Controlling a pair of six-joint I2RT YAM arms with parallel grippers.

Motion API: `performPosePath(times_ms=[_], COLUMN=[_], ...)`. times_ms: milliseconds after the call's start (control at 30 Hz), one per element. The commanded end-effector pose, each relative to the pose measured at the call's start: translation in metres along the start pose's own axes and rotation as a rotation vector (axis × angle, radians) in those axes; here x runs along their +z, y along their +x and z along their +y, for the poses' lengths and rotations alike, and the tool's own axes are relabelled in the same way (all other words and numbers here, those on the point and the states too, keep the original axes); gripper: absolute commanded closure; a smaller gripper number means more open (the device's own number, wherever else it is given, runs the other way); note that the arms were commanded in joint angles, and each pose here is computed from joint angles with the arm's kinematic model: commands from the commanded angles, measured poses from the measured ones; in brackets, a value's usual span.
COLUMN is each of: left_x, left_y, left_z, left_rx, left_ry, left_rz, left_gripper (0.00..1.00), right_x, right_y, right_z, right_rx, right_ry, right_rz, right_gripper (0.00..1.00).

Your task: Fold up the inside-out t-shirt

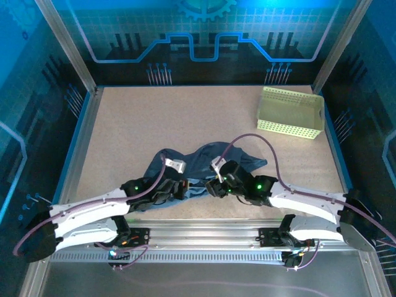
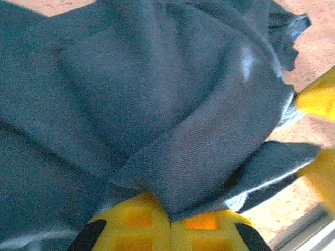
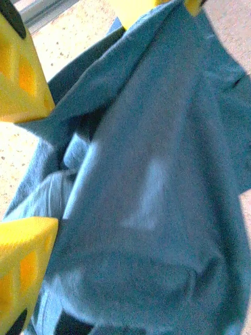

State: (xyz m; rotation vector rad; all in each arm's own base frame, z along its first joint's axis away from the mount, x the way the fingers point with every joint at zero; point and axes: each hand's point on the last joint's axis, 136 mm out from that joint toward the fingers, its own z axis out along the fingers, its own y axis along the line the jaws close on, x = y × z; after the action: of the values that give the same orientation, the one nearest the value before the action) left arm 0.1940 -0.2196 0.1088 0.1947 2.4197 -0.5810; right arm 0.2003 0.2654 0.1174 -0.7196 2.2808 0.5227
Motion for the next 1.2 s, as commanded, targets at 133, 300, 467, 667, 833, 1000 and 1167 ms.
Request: performPosePath(times_ms=[133, 300, 467, 667, 833, 1000, 1167], left_x=[-0.020, -0.021, -0.022, -0.026, -0.033, -0.036, -0.040], left_y=[-0.004, -0.002, -0.002, -0.003, -0.002, 0.000, -0.005], left_z=[0.033, 0.043, 0.045, 0.054, 0.065, 0.076, 0.086], left_rx=[-0.041, -0.070, -0.080, -0.116, -0.150, -0.181, -0.215], left_ry=[-0.088, -0.103, -0.099, -0.100, -0.103, -0.127, -0.145], left_rz=[-0.091, -0.091, -0.098, -0.120, -0.139, -0.142, -0.171], left_gripper=[0.93, 0.91, 0.90, 0.89, 0.85, 0.83, 0.89], right_x=[0.007, 0.026, 0.042, 0.061, 0.053, 0.034, 0.005], right_y=[0.002, 0.012, 0.018, 0.016, 0.006, -0.005, -0.014], right_z=[-0.018, 0.005, 0.018, 0.005, -0.031, -0.054, -0.077], right_rx=[0.001, 0.028, 0.059, 0.103, 0.163, 0.193, 0.234], right_ry=[0.012, -0.099, -0.138, -0.053, 0.095, 0.162, 0.219], right_rz=[0.050, 0.098, 0.132, 0.172, 0.135, 0.073, 0.009], right_gripper=[0.43, 0.41, 0.38, 0.83, 1.00, 1.00, 1.00])
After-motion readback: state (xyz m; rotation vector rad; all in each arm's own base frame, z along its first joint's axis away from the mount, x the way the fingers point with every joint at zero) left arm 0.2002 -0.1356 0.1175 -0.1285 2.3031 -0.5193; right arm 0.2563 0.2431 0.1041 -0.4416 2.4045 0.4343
